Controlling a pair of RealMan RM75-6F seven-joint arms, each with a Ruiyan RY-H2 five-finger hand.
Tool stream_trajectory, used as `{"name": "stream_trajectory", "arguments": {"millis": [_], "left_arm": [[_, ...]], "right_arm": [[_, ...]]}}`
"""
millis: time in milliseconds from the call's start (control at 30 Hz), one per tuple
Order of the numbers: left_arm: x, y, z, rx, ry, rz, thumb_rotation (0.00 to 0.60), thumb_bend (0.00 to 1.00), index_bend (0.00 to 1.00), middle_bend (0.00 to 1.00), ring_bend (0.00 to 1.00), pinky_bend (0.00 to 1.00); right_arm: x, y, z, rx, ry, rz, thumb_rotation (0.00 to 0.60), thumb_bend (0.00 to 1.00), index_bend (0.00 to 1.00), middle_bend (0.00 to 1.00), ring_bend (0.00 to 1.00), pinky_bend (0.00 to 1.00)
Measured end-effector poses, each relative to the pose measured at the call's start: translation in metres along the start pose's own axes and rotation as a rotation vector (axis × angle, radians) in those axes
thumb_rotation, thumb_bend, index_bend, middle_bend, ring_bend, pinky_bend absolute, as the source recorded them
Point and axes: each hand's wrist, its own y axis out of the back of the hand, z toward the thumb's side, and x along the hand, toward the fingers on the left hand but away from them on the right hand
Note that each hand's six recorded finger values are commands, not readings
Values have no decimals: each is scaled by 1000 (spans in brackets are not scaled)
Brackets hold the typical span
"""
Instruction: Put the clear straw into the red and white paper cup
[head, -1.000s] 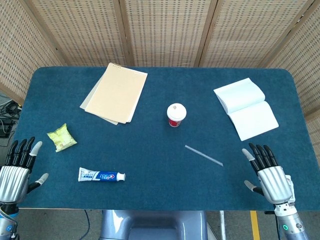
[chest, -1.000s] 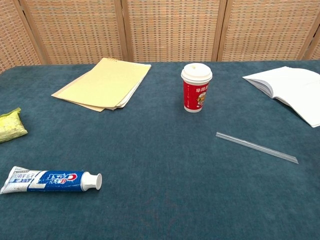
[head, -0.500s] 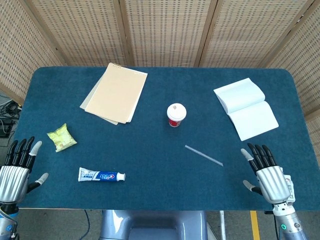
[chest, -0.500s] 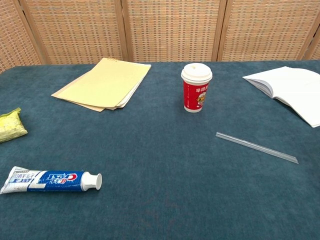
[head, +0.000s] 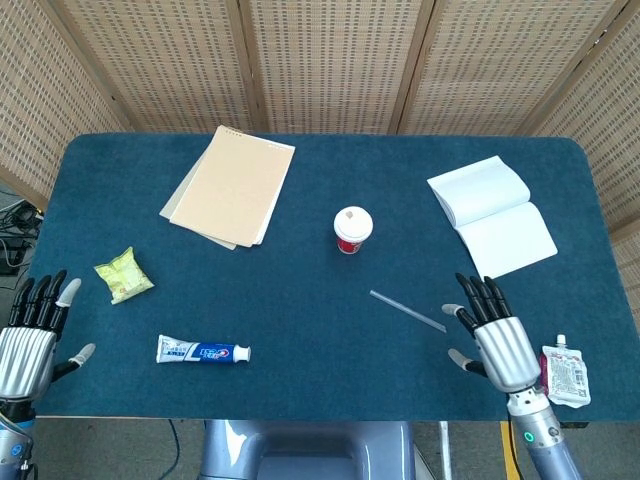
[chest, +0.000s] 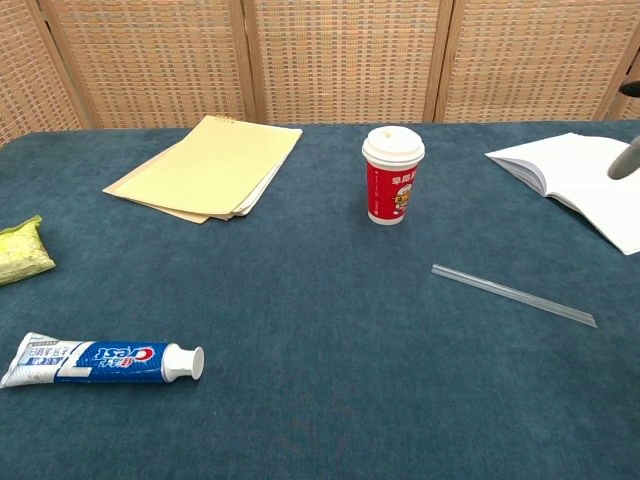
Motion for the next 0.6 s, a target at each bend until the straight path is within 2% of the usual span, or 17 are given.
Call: {"name": "stream_trajectory", "arguments": {"millis": [167,233,400,600], "left_arm": [[3,-1,-8,-9,25,-2,600,73,0,0,0,0],[4,-2,-12,-19,38,-8,600,73,0,0,0,0],[6,-5,-18,-28,50,-27,600,74,0,0,0,0],[9,-9,-23,-35,65,-42,600,74,0,0,0,0]], "right_arm": [[-28,-8,35,-20,42,4,600,220,511,132,0,0],[-42,-18,48,-44,45,25,600,223,522,141,0,0],[-74,-45,73,-94,9,75,600,263,567,171,0,0],[-100,-69,85,-112,-26,121,600,289,596,196,0,0]]}}
